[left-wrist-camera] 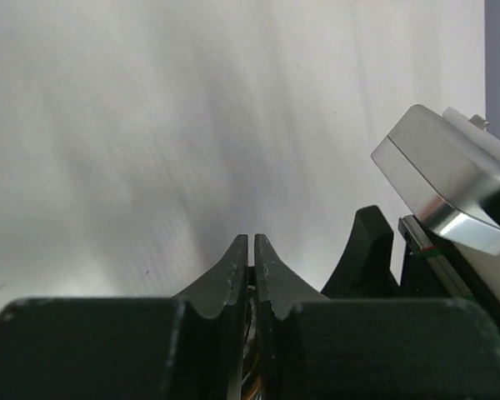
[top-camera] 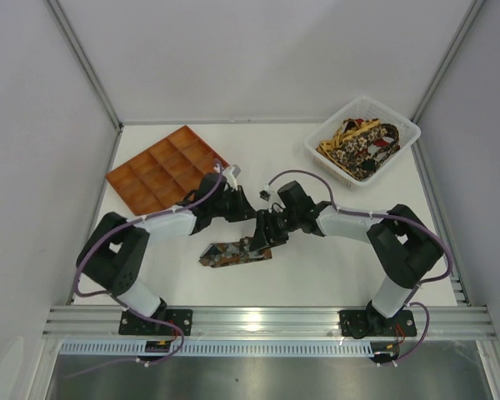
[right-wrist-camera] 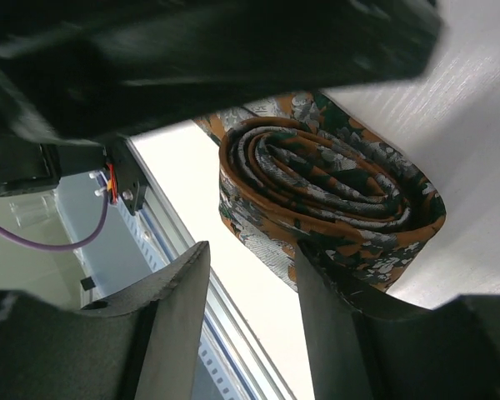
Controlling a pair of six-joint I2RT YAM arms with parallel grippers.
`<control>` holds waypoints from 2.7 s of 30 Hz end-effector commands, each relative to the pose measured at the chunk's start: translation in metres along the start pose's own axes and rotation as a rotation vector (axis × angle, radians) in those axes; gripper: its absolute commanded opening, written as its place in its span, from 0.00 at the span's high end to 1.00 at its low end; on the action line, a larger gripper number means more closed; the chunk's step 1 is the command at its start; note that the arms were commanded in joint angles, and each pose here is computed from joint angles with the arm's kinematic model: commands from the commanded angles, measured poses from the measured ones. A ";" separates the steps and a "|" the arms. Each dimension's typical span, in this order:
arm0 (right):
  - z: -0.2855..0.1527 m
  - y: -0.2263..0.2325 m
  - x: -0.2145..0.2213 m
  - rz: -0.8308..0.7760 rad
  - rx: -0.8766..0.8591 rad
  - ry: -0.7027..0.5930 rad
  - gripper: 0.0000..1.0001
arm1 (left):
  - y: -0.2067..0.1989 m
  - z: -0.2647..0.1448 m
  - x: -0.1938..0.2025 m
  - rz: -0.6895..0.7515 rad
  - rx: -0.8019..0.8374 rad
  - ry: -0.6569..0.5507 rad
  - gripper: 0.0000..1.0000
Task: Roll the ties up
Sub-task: Roll the tie
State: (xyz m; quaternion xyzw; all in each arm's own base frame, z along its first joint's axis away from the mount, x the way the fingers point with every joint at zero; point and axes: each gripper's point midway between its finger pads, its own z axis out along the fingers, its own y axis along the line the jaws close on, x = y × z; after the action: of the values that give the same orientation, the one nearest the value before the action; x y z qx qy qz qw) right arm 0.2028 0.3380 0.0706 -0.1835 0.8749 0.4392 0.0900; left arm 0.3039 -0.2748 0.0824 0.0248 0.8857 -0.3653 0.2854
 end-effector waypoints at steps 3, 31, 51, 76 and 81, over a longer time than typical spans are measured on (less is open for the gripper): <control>0.006 -0.004 0.000 0.047 -0.004 -0.002 0.50 | -0.025 0.019 0.005 0.003 0.173 0.086 0.91; -0.055 0.004 -0.023 0.106 0.234 -0.172 0.47 | 0.004 0.013 0.076 -0.072 0.179 0.231 1.00; -0.018 -0.026 0.061 0.000 0.651 -0.381 1.00 | 0.003 0.014 0.075 -0.059 0.171 0.232 0.99; 0.024 -0.027 0.022 0.007 0.633 -0.622 1.00 | 0.001 0.011 0.093 -0.052 0.183 0.265 1.00; 0.029 -0.026 0.018 -0.004 0.635 -0.594 1.00 | -0.002 0.011 0.090 -0.041 0.195 0.260 1.00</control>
State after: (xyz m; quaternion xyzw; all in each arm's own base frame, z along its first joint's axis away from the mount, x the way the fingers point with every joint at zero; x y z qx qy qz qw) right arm 0.1799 0.3355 0.0200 -0.0257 0.9113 0.1848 0.3670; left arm 0.2405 -0.2934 0.0205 0.0628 0.8855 -0.4330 0.1565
